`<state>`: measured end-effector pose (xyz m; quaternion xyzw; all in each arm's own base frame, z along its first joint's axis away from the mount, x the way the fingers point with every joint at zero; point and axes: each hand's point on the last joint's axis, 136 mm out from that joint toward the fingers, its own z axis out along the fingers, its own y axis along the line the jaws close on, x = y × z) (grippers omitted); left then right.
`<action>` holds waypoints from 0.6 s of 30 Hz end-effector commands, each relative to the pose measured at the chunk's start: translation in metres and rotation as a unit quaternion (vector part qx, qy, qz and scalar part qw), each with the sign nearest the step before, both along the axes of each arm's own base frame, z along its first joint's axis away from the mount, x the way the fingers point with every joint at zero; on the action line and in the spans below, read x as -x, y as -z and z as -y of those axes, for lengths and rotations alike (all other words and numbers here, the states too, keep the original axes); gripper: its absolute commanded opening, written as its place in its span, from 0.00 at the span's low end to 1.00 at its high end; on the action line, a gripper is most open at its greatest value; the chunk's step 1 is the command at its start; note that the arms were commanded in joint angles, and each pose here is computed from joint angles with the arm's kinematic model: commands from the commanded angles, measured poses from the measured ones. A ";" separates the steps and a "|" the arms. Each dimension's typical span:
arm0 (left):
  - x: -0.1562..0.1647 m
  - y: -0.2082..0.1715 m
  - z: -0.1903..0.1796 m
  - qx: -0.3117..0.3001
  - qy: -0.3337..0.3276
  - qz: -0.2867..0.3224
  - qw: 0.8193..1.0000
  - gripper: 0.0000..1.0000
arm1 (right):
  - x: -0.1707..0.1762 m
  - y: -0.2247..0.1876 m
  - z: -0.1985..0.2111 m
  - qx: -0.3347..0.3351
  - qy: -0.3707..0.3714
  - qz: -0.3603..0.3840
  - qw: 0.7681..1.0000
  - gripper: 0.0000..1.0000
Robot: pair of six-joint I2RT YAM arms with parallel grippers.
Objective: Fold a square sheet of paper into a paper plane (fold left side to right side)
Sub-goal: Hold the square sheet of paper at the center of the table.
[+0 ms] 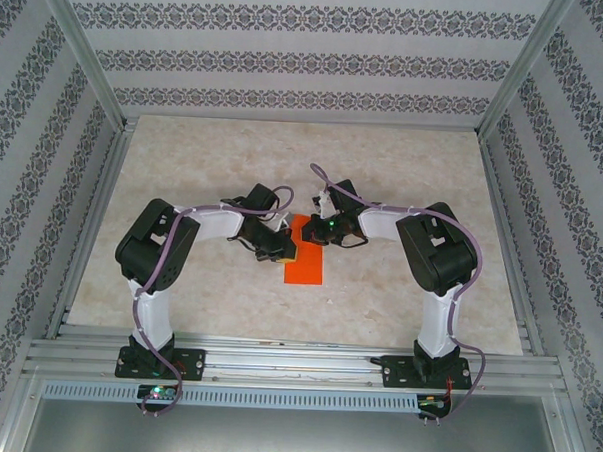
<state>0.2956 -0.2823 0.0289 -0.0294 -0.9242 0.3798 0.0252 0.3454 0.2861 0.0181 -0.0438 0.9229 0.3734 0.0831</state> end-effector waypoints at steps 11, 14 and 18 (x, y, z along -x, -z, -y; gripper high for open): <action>0.011 0.024 -0.007 -0.047 -0.026 -0.024 0.998 0.00 | -0.017 -0.049 -0.010 -0.031 0.007 0.043 0.999 0.09; 0.011 0.022 -0.006 -0.046 -0.035 -0.026 0.998 0.00 | -0.018 -0.066 -0.004 -0.025 0.017 0.062 0.998 0.16; 0.011 0.023 -0.004 -0.042 -0.046 -0.029 0.998 0.00 | -0.011 -0.080 0.008 -0.019 0.029 0.075 0.997 0.20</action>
